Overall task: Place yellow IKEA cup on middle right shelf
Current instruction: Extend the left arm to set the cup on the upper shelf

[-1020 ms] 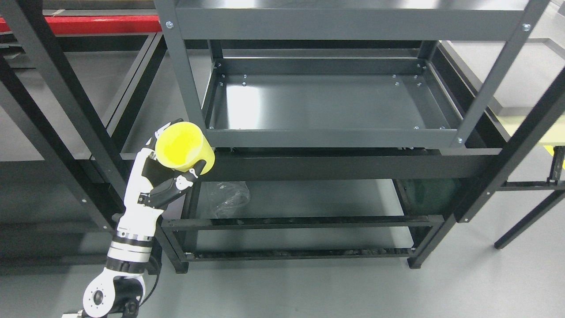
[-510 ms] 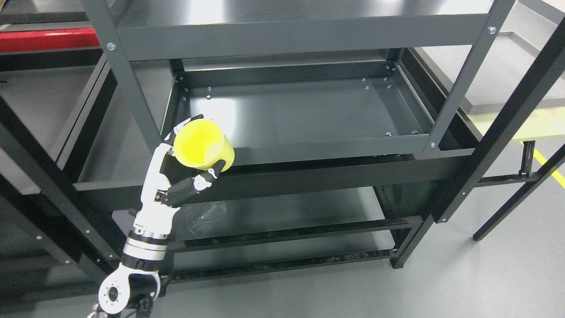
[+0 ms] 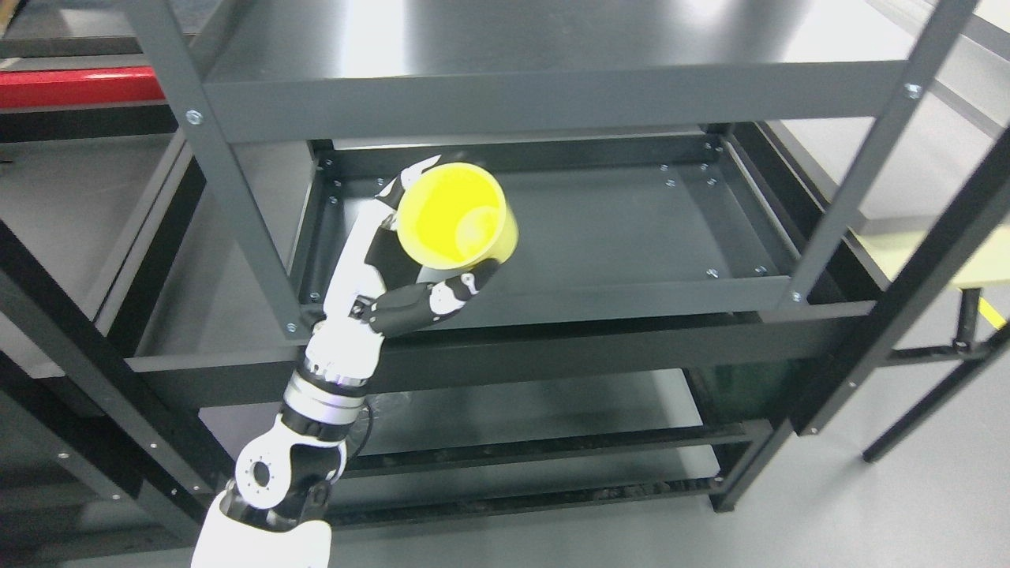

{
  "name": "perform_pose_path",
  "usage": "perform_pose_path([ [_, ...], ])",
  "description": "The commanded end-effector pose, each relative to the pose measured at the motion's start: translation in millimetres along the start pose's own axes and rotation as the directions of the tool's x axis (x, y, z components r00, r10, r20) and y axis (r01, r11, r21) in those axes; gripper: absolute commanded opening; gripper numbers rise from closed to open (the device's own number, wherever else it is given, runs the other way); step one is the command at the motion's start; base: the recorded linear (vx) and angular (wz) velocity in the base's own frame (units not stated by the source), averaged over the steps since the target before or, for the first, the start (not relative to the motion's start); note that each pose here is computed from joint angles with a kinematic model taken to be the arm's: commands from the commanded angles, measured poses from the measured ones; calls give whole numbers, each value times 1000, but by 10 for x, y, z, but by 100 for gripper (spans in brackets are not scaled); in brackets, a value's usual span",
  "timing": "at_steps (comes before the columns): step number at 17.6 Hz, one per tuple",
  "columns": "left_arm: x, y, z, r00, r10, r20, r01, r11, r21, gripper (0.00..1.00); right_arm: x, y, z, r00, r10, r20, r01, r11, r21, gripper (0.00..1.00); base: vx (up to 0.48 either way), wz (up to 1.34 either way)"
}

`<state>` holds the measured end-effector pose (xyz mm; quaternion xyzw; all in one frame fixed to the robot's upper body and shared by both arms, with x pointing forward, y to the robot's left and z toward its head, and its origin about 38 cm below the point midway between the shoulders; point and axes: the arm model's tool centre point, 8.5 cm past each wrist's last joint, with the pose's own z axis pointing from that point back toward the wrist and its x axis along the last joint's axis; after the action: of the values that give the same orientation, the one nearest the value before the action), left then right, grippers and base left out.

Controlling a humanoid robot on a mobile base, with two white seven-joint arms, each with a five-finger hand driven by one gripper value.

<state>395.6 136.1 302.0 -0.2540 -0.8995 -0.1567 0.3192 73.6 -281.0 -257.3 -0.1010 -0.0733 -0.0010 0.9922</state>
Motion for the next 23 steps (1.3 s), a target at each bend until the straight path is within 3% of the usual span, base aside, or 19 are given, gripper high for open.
perform_pose_path([
  [1,112,-979,-578,991,92,98,-53,935,-350,2,-92,-97,-5,1000,-2,-15,2,1000,-13,99,161,168],
  [6,528,-1251,-1121,964,152,217,-28,873,-487,2,-92,-98,-5,1000,-3,-15,3,1000,-13,99,132,289],
  [10,1206,-1123,-1812,918,227,326,-68,899,-433,0,-92,-98,-5,1000,-3,-15,3,1000,-13,99,107,230],
  [12,1394,-1078,-2036,924,232,305,-103,917,-385,0,-92,-98,-5,1000,-3,-15,3,1000,-13,99,69,124],
  [15,1484,-926,-2361,963,216,160,-171,952,-254,0,-92,-98,-5,1000,-3,-15,3,1000,-13,99,52,64],
  [18,1183,-701,-2487,974,198,-106,-212,968,-138,0,-92,-98,-5,1000,-3,-15,3,1000,-13,99,-4,-11],
  [21,709,-459,-2477,896,196,-397,-232,972,-44,0,-92,-98,-5,1000,-3,-15,3,1000,-13,99,-4,-11],
  [23,471,-269,-2489,845,190,-500,-210,977,17,0,-92,-98,-5,1000,-3,-15,3,1000,-13,99,0,0],
])
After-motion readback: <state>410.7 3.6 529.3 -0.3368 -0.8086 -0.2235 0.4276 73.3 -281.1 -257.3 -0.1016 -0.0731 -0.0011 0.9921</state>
